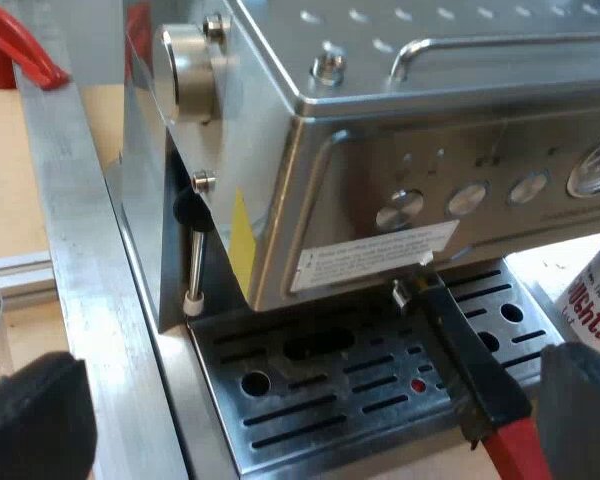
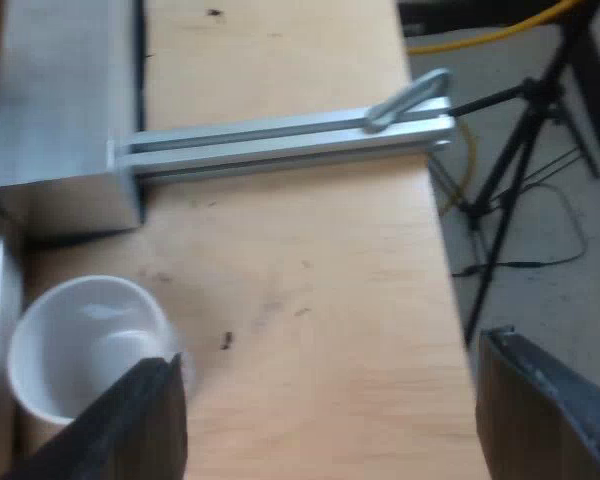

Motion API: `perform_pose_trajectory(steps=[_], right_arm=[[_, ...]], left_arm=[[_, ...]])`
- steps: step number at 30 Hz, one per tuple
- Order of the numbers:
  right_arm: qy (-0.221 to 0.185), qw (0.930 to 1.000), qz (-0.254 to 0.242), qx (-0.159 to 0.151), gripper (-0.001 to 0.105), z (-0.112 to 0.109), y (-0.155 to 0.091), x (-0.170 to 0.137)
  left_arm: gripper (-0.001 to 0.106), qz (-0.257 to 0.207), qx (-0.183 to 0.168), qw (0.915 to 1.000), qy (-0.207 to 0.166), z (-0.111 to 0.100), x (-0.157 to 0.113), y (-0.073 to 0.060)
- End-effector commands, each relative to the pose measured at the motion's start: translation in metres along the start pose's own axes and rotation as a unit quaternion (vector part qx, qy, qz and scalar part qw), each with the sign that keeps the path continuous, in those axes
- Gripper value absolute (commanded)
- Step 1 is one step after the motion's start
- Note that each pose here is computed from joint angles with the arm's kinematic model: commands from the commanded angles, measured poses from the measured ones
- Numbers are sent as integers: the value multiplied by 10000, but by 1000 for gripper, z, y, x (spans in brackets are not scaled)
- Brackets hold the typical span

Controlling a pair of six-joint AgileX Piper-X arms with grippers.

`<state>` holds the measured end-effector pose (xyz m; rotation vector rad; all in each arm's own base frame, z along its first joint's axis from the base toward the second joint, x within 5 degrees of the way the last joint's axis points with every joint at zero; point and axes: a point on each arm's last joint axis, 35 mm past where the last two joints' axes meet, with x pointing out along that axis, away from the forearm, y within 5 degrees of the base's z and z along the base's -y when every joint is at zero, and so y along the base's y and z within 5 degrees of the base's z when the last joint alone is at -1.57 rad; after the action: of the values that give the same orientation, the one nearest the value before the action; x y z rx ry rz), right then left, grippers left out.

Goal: Remove mug from coffee machine

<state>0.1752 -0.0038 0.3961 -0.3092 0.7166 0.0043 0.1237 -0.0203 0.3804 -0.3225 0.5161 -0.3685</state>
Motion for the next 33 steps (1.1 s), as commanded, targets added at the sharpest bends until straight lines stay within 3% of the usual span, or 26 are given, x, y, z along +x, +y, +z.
perform_pose_trajectory(steps=[1, 6, 7, 11, 16, 21, 26, 30, 33], right_arm=[[-232, 9994, -211, -146, 63, -3, -7, -19], [-653, 9970, -371, -169, 63, -10, -7, -47], [-820, 9955, -413, -225, 63, -14, -7, -58], [-1235, 9907, -413, -401, 63, -26, -3, -80], [-1912, 9804, -86, -462, 63, -56, 9, -108], [-2236, 9734, -208, -443, 63, -86, 17, -121], [-2532, 9658, -391, -404, 63, -112, 24, -131], [-2848, 9552, -750, -284, 63, -136, 29, -144], [-2772, 9568, -876, -67, 63, -140, 30, -140]], left_arm=[[90, 40, 9, 10000, -41, 0, -5, -2], [90, -35, 313, 9985, -442, -5, -30, -11], [90, 42, 429, 9965, -711, -9, -43, -14], [90, 70, 607, 9912, -1175, -17, -68, -21], [90, -20, 943, 9796, -1775, -32, -101, -30], [90, -38, 1120, 9703, -2146, -47, -124, -35], [90, 362, 1003, 9722, -2085, -68, -136, -32], [90, 695, 854, 9774, -1804, -78, -135, -27], [90, 794, 796, 9800, -1642, -82, -134, -25]])
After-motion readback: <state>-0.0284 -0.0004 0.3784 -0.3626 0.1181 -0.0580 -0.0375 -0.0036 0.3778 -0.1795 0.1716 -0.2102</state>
